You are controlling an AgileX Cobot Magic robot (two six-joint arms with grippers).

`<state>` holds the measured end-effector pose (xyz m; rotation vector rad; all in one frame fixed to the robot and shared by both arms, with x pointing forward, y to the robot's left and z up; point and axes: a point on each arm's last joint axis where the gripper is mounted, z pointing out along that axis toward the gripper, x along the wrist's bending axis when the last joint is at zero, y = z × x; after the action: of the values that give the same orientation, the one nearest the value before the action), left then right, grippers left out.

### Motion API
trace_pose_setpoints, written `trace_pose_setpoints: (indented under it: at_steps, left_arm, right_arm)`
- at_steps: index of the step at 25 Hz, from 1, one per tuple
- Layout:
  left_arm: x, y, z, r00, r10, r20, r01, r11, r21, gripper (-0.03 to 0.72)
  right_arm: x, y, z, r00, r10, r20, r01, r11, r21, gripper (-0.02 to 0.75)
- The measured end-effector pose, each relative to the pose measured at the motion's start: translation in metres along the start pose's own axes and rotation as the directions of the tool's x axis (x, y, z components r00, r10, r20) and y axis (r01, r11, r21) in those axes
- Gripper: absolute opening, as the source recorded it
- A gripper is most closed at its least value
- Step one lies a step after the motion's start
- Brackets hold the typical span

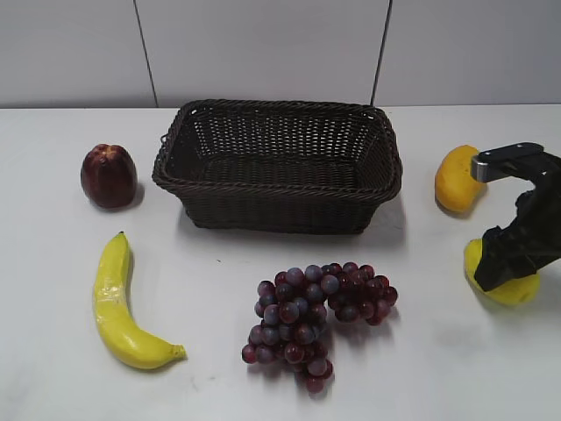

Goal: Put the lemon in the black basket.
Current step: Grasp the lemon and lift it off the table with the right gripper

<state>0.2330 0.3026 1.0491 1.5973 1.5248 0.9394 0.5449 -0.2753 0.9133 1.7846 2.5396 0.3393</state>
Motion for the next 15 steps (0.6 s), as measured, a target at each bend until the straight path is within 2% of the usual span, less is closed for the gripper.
trace_pose_setpoints:
  at_steps: [4,15]
  left_arm:
    - [0.0000,0.0000,0.0000,1.000,0.000,0.000,0.000,1.000,0.000,0.435]
    - [0.0000,0.0000,0.0000,1.000,0.000,0.000,0.000,1.000,0.000,0.435]
  right_arm:
    - [0.0005,0.0008,0.0007,1.000,0.014,-0.007,-0.014,1.000,-0.007,0.561]
    - [0.0029,0.0032,-0.0085,1.000,0.025,-0.018,-0.026,0.999,-0.032,0.561]
